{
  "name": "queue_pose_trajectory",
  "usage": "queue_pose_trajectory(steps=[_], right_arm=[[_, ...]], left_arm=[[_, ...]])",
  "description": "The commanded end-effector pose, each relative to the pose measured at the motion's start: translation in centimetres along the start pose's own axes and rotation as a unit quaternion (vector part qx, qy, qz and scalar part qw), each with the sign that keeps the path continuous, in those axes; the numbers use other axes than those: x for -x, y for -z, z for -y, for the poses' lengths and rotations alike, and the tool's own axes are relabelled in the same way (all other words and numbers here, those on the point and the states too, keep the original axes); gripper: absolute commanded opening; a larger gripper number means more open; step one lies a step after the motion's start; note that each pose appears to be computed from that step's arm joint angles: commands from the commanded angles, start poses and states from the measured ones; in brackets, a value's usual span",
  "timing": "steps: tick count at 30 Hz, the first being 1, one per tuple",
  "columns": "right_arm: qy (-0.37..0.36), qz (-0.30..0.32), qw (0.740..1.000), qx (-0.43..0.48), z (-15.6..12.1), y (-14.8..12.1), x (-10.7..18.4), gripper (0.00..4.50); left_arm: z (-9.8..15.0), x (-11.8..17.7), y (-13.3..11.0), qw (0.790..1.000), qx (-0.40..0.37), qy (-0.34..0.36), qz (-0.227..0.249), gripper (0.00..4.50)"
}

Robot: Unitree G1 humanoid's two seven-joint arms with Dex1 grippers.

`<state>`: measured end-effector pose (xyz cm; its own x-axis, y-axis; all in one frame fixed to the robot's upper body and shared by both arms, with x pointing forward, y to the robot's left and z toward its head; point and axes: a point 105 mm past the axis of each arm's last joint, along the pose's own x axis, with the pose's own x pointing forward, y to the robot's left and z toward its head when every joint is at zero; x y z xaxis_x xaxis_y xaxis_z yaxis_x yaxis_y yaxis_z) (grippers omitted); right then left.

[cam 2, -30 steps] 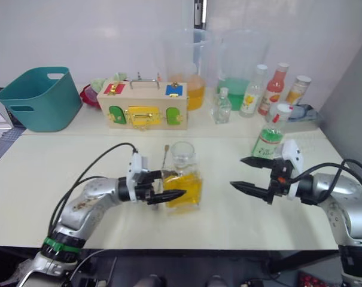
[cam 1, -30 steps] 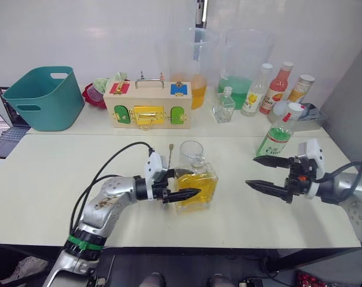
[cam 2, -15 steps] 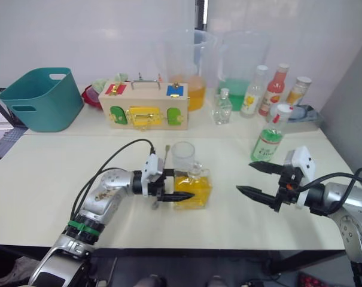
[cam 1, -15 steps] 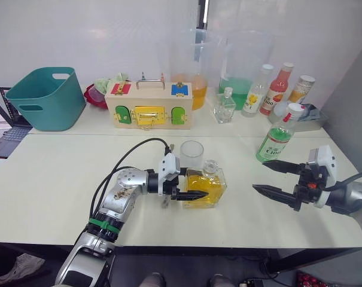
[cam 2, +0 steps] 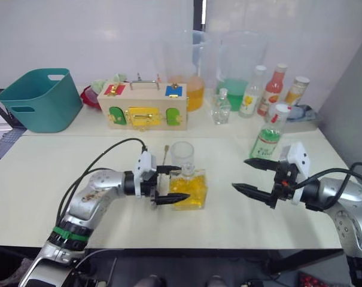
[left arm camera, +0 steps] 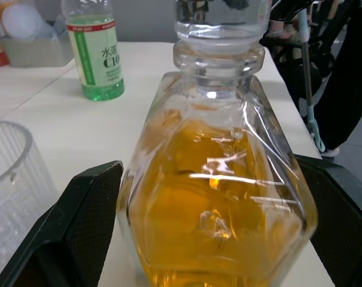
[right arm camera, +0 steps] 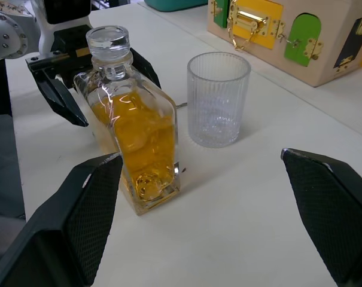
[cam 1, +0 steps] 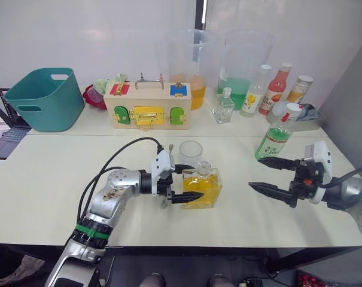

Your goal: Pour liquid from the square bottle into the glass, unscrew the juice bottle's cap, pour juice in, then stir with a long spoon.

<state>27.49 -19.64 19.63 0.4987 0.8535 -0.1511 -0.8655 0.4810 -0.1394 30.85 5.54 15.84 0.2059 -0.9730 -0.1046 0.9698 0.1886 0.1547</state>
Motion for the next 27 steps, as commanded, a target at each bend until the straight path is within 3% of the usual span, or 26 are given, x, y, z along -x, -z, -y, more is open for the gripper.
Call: queue_pose_trajectory(steps=[1, 10, 27], right_arm=[[-0.014, 0.012, 1.0, 0.014, 0.0, -0.8, -0.2, 4.5], [-0.035, 0.015, 0.999, 0.014, 0.5, -0.8, -1.0, 4.5], [-0.035, 0.014, 0.999, 0.011, 0.3, -0.7, -1.3, 4.5]], left_arm=[[0.2, 0.5, -1.8, 1.0, -0.004, -0.016, 0.015, 4.48], [1.2, 0.3, -1.6, 0.999, 0.013, -0.046, -0.017, 4.48], [1.5, -1.8, -1.7, 0.999, 0.002, -0.038, 0.001, 4.48]])
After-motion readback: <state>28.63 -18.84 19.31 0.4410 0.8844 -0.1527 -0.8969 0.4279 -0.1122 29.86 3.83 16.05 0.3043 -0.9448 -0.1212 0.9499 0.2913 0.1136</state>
